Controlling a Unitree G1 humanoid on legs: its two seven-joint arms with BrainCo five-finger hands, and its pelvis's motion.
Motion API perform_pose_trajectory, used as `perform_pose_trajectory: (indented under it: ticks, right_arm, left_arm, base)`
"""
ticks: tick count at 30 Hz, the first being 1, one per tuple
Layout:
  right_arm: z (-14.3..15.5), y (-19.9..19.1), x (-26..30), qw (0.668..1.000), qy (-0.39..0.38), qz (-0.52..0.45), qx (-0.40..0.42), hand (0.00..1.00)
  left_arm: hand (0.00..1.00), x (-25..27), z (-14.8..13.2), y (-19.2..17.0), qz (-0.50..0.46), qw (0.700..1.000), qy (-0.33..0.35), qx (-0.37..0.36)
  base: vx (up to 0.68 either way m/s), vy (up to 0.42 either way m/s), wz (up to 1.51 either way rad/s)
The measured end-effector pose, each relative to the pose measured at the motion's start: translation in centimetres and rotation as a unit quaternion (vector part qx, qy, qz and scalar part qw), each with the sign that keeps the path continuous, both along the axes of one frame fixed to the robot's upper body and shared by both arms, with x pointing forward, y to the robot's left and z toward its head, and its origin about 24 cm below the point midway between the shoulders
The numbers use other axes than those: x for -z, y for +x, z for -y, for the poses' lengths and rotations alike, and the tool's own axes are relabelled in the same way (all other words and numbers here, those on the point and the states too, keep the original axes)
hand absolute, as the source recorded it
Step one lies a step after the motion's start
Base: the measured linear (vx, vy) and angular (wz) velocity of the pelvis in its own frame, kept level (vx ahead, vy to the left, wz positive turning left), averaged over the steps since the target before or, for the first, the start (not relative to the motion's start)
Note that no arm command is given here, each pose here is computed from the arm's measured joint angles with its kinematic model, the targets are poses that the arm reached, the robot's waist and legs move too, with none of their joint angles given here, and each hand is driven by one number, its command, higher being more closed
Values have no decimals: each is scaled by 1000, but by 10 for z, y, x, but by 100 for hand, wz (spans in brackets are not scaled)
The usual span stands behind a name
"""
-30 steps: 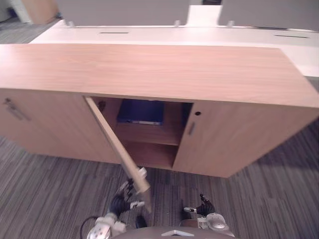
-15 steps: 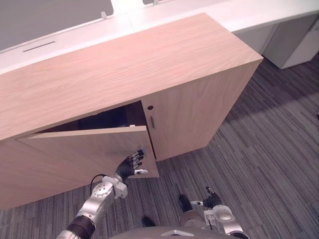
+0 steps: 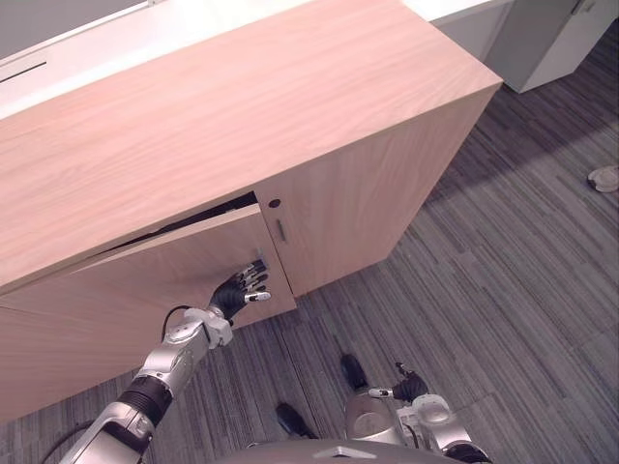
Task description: Walk over to the cabinet, pick up the folder, carry it to the office cabinet, place the folder inside the office cabinet, then close the office cabinet door
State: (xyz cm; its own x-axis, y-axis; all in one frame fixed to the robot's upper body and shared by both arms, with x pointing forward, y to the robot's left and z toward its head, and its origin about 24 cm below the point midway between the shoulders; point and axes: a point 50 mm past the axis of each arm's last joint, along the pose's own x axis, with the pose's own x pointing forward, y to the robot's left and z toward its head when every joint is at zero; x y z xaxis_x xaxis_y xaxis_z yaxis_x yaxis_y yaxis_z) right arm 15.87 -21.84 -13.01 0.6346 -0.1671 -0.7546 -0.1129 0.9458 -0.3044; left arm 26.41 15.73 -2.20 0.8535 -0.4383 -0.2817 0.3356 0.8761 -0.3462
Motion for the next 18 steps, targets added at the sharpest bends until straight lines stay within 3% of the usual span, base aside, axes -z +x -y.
perform_pose_trajectory:
  ticks: [10,18]
  right_arm:
    - [-1,-5,3,1000,1,-8,19,0]
    - [-2,-15,9,999,9,-26,47,0]
  left_arm:
    - [0,3,24,-1,16,1000,6,-23]
    - [0,35,3,-41,-36,996,47,-60]
  base:
    - [-47,-53,20]
    - [-11,-38,11]
